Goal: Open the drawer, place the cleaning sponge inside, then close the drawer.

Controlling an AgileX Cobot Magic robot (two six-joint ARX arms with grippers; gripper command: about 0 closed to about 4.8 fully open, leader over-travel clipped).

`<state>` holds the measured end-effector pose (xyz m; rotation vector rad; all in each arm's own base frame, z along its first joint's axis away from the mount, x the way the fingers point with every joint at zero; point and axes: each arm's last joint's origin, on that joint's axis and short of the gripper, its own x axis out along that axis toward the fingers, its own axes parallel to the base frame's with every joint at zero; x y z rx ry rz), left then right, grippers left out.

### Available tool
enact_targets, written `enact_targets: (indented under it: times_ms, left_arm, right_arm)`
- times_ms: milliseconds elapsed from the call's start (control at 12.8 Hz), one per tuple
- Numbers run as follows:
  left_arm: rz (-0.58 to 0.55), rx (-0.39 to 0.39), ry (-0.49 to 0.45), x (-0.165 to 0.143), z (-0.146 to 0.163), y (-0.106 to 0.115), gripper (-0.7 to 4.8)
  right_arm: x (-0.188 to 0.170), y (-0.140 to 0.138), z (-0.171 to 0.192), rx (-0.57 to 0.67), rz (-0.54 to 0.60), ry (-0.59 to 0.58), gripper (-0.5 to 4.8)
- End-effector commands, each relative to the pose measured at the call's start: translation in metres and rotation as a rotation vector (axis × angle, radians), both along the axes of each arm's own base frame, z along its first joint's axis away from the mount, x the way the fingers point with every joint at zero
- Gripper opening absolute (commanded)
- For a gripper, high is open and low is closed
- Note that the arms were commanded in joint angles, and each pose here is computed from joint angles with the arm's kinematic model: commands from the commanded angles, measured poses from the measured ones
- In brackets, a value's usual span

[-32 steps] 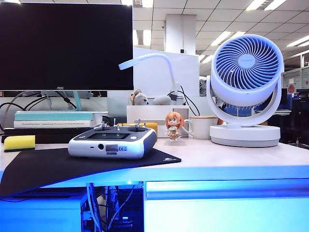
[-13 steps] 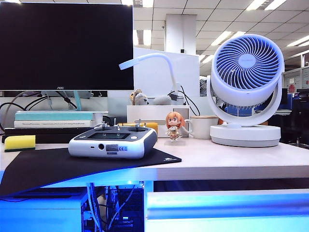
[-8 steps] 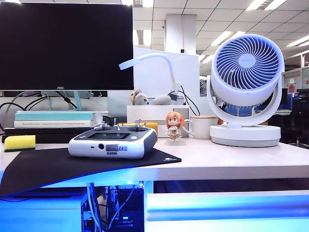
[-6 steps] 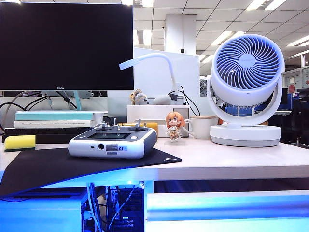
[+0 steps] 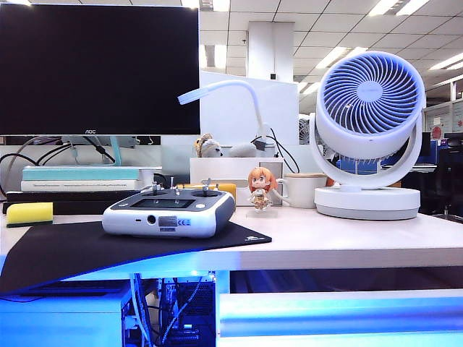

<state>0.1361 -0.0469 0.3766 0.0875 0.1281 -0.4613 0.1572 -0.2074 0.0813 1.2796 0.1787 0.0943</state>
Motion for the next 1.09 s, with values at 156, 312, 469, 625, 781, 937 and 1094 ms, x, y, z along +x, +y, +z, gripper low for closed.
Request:
enact_targets:
  times_ms: [156,312,469,625,781,937,1094]
  left_arm:
    - [-0.001,-0.003,-0.021,0.0,0.003,0.0,-0.05]
    - [-0.001,-0.003,-0.021,0.0,0.003,0.0,-0.05]
    - [-0.001,-0.003,-0.021,0.0,0.003,0.0,-0.05]
    - [-0.002,-0.003,-0.022,0.0,0.003,0.0,-0.05]
    - [-0.002,-0.006,-0.03,0.0,0.004,0.0,-0.05]
    - [-0.002,-0.006,-0.03,0.0,0.004,0.0,-0.05]
    - [-0.002,-0.01,-0.045,0.0,0.005,0.0,-0.05]
  right_arm:
    - [0.004,-0.005,0.03,-0.098,-0.092,-0.065,3.52]
    - [0.011,0.0,0.05,-0.14,-0.113,-0.107,1.71]
    - [0.016,0.003,0.065,-0.185,-0.1,-0.148,1.33]
    - [0.028,0.012,0.098,-0.206,-0.041,-0.229,1.04]
    - [0.041,0.032,0.113,-0.201,0.053,-0.269,1.3]
    - [0.044,0.036,0.113,-0.177,0.064,-0.268,4.79]
    - [0.044,0.035,0.113,-0.156,0.014,-0.27,4.79]
